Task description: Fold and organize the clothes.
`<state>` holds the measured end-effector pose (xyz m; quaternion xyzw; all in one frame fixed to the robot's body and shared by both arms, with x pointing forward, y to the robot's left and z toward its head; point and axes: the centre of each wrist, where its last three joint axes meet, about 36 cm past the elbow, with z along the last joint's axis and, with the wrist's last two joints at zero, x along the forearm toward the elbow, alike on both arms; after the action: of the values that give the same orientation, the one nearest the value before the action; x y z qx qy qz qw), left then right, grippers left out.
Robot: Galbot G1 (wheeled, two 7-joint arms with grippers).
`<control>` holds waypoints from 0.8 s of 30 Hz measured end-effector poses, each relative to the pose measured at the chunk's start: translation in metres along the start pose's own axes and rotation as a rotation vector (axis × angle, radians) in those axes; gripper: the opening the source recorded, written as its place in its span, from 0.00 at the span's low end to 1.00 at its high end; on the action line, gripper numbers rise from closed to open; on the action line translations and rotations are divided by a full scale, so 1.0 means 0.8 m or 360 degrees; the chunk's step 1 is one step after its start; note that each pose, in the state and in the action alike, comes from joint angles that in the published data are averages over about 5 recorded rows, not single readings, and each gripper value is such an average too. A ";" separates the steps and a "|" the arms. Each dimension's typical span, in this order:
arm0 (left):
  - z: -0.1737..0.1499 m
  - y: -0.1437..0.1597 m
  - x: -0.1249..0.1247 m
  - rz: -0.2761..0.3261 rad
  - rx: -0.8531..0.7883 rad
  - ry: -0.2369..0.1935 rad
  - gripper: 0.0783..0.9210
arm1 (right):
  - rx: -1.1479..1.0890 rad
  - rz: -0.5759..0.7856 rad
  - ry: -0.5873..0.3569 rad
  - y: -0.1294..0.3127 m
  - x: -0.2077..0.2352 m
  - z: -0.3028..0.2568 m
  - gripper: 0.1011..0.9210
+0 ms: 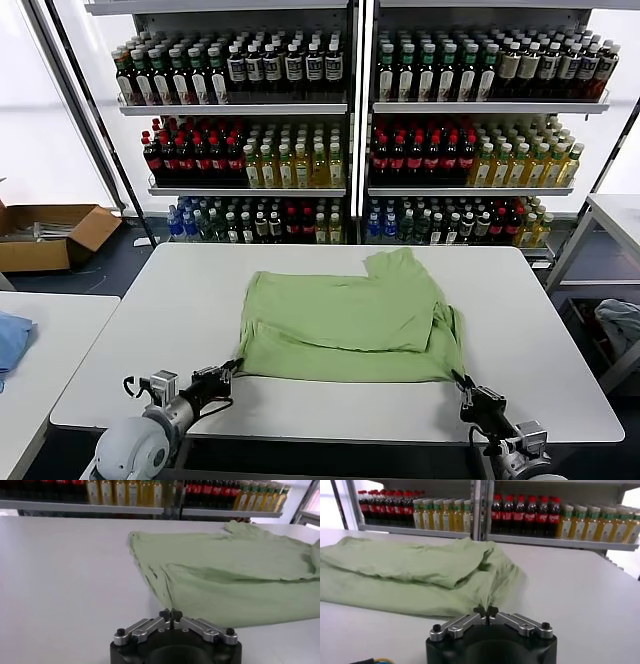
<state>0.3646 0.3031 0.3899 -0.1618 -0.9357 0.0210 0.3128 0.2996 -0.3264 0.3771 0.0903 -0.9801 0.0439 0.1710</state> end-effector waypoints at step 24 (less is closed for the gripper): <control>0.003 -0.012 0.124 -0.0169 -0.0035 -0.0103 0.37 | 0.0072 0.0032 0.0030 0.017 0.097 -0.016 0.42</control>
<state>0.2858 0.3258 0.4469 -0.1146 -0.9528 -0.0007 0.2812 0.2295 -0.3238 0.4146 0.0839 -0.9781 0.0686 0.1776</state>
